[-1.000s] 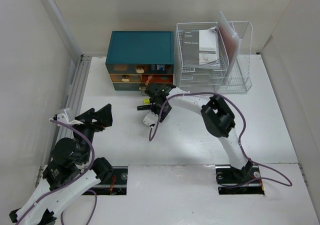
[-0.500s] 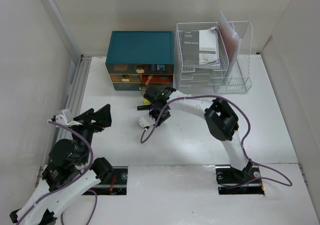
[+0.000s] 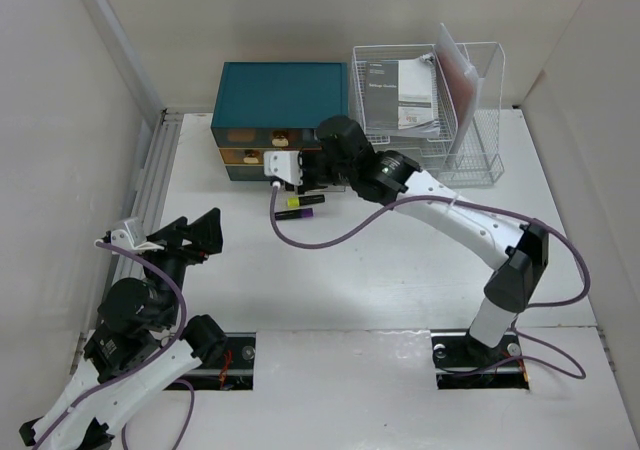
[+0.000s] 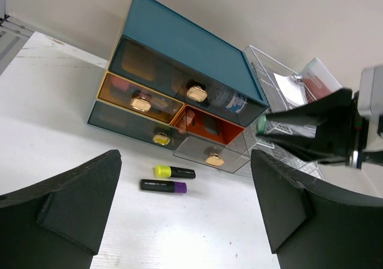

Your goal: Organize the desk

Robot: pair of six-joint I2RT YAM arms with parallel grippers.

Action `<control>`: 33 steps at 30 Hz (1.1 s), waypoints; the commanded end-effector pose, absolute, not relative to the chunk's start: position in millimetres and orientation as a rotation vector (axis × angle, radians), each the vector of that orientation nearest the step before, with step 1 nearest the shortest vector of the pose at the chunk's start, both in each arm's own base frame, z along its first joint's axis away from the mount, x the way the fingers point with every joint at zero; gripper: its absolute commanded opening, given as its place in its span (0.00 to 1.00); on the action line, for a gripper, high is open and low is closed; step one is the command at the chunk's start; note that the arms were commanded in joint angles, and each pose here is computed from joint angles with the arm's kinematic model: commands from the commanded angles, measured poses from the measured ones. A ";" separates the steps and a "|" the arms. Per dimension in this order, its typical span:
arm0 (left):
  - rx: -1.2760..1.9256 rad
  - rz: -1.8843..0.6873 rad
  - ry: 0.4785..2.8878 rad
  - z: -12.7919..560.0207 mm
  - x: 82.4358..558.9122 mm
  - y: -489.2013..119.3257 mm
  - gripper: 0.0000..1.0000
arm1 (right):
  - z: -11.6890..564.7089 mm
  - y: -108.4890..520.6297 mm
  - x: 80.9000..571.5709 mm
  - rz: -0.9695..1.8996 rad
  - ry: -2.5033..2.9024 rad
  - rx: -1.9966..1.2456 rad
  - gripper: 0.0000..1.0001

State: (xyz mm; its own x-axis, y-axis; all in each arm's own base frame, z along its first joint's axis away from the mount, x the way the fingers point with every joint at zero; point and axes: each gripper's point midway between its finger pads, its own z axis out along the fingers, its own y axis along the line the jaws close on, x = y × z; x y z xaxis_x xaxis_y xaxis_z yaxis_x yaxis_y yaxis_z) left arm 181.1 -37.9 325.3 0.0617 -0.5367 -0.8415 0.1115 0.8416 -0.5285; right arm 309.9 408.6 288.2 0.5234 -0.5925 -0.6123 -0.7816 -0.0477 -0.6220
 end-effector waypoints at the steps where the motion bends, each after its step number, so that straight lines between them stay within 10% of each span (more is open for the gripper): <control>1: -0.374 -0.492 1.417 328.5 183.4 -36.2 0.88 | 299.9 416.1 342.0 0.133 1.250 -1.536 0.12; 11: -0.371 -0.487 1.425 326.5 183.4 -36.2 0.88 | 261.1 409.8 399.1 -0.038 1.383 -1.440 0.16; 15: -0.377 -0.494 1.424 326.7 183.3 -36.5 0.88 | 252.7 399.3 424.6 -0.090 1.435 -1.392 0.26; 19: -0.370 -0.501 1.425 326.9 183.1 -38.1 0.88 | 247.1 397.6 427.9 -0.082 1.454 -1.395 0.59; 25: -0.357 -0.502 1.435 325.7 184.3 -41.6 0.88 | 268.1 396.8 409.9 0.006 1.403 -1.375 0.63; 33: -0.357 -0.502 1.435 325.6 184.3 -41.6 0.88 | 234.2 413.4 357.2 0.434 1.341 -1.705 0.00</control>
